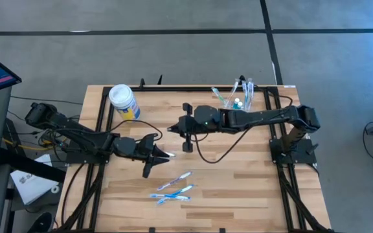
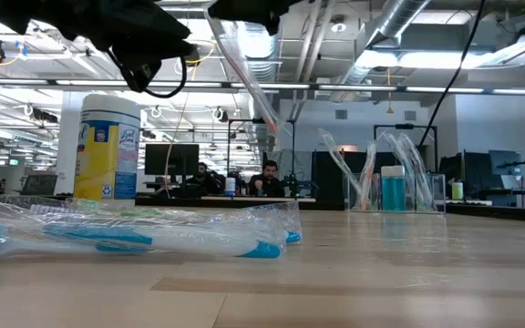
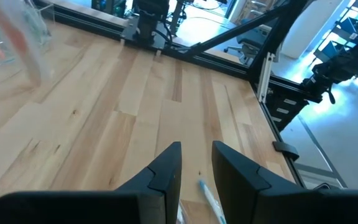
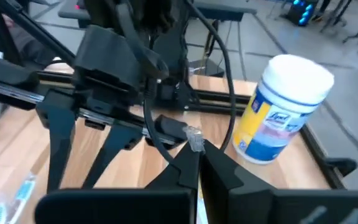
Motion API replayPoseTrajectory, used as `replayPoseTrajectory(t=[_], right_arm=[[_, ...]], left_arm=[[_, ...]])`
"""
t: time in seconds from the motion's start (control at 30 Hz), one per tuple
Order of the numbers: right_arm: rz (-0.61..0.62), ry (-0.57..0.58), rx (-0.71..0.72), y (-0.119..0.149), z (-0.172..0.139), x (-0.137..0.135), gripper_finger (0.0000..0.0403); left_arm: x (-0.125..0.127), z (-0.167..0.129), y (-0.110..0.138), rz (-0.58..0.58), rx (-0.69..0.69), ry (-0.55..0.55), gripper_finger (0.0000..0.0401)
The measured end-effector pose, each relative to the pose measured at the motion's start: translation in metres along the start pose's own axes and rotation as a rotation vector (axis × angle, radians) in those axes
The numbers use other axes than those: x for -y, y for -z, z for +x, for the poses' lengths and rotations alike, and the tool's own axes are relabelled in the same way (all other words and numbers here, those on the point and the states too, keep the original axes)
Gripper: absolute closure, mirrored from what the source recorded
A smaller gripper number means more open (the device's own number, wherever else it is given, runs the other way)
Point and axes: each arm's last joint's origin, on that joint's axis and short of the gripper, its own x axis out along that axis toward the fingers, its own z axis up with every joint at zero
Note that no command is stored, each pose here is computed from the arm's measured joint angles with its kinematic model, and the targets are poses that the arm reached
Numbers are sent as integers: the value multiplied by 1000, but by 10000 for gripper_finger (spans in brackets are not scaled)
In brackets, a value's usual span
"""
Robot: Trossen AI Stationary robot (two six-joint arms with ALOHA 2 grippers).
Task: Pick & Place toothbrushing station
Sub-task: Put the orange toothbrush into the right transparent organizer
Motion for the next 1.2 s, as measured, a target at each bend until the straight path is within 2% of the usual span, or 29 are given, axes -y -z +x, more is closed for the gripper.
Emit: replayPoseTrajectory(t=[0.17, 0.3, 0.43, 0.6, 0.9, 1.07, 1.2], right_arm=[[37, -7, -77, 10, 0, 12, 403], [70, 16, -77, 28, -6, 19, 403], [164, 56, 13, 51, -35, 28, 403], [176, 92, 132, 69, -84, 24, 403], [216, 380, 282, 102, -154, 17, 403], [220, 635, 275, 117, -176, 18, 403], [195, 766, 263, 122, -188, 20, 403]], left_arm=[[1, 0, 1, 2, -2, 5, 316], [1, 0, 0, 2, -1, 5, 316], [1, 0, 1, 1, 0, 6, 316], [-4, 0, 5, 1, -3, -18, 316], [-6, 0, 6, -2, 2, -28, 316], [-6, 0, 6, -2, 2, -27, 316], [-6, 0, 5, -2, 5, -26, 316]])
